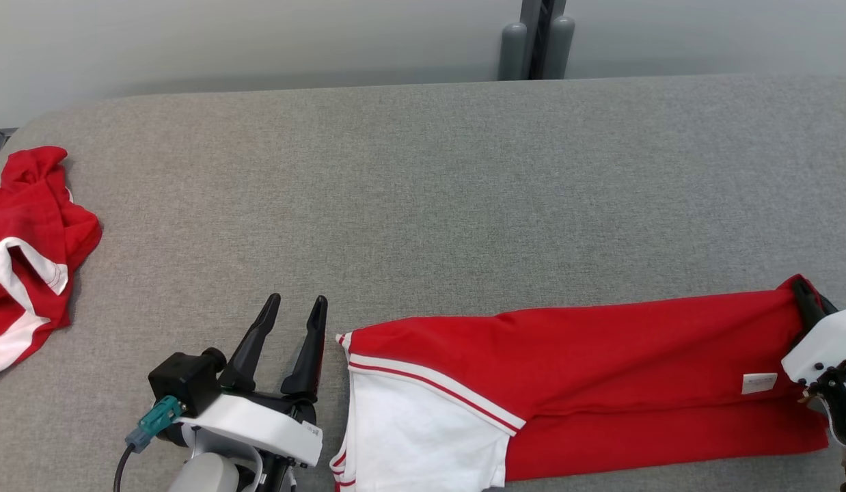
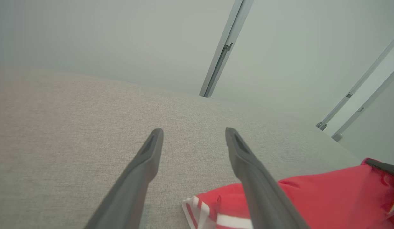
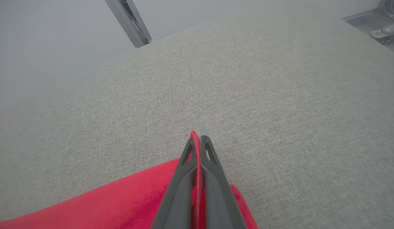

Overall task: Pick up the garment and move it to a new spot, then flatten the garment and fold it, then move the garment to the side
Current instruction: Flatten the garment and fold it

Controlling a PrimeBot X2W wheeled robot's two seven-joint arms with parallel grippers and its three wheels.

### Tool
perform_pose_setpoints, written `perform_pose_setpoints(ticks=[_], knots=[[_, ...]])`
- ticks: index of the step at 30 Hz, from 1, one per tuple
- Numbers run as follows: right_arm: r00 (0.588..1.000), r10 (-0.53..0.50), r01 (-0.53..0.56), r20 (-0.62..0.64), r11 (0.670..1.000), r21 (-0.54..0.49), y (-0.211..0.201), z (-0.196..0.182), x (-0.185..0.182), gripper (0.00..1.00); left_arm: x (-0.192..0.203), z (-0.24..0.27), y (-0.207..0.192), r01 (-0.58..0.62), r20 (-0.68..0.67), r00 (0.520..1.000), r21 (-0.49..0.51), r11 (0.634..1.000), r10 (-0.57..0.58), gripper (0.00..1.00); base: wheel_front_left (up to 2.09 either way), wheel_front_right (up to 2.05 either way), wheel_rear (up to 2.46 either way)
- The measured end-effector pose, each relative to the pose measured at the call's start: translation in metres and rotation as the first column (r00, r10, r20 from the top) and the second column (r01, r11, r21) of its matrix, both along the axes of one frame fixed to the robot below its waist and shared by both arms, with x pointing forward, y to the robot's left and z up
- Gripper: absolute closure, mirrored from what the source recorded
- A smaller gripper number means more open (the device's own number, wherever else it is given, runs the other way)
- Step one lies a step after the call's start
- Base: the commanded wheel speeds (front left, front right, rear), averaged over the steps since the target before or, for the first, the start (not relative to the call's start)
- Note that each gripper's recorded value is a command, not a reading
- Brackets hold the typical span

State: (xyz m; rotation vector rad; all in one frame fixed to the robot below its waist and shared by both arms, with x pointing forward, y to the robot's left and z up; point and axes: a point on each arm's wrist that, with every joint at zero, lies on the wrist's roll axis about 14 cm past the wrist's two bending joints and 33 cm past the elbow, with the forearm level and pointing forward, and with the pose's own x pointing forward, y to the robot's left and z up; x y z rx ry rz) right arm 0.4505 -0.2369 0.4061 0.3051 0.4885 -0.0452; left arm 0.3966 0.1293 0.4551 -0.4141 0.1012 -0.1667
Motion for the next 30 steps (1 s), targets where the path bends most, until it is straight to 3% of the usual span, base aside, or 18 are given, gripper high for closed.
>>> perform_pose_setpoints(ticks=[5,6,7,14,20,24,30], knots=[[0.994,-0.092,0.090,0.063,0.996,0.027,-0.019,0.010,-0.002,1.00,0.002,-0.001,-0.007,0.020,-0.002,1.000,-0.003,1.000,-0.020,0.00,0.00,0.00,0.00],[0.991,-0.113,0.111,0.077,0.993,0.033,-0.023,0.012,-0.002,0.82,0.002,-0.001,-0.008,0.022,-0.002,1.000,-0.004,1.000,-0.022,0.00,0.00,0.00,0.00],[0.987,-0.131,0.128,0.089,0.991,0.036,-0.027,0.013,-0.002,0.00,0.002,-0.002,-0.009,0.024,-0.003,1.000,-0.005,1.000,-0.024,0.00,0.00,0.00,0.00],[0.979,-0.153,0.152,0.135,0.988,0.016,-0.029,0.023,0.002,0.00,0.001,0.001,-0.012,0.030,0.002,1.000,-0.007,1.000,-0.030,0.00,0.00,0.00,0.00],[0.974,-0.105,0.125,0.203,0.988,-0.091,-0.034,0.039,0.001,0.00,-0.001,0.007,-0.010,0.024,0.021,1.000,-0.009,1.000,-0.024,0.00,0.00,0.00,0.00],[0.936,-0.002,0.056,0.352,0.988,-0.143,-0.011,0.074,0.007,0.00,0.000,0.022,-0.004,-0.001,0.065,0.998,-0.018,1.000,0.003,0.00,0.00,0.00,0.00],[0.887,0.095,-0.009,0.453,0.982,-0.188,0.010,0.092,-0.008,0.00,-0.002,0.039,0.005,-0.037,0.118,0.992,-0.019,0.999,0.039,0.00,0.00,0.00,0.00]])
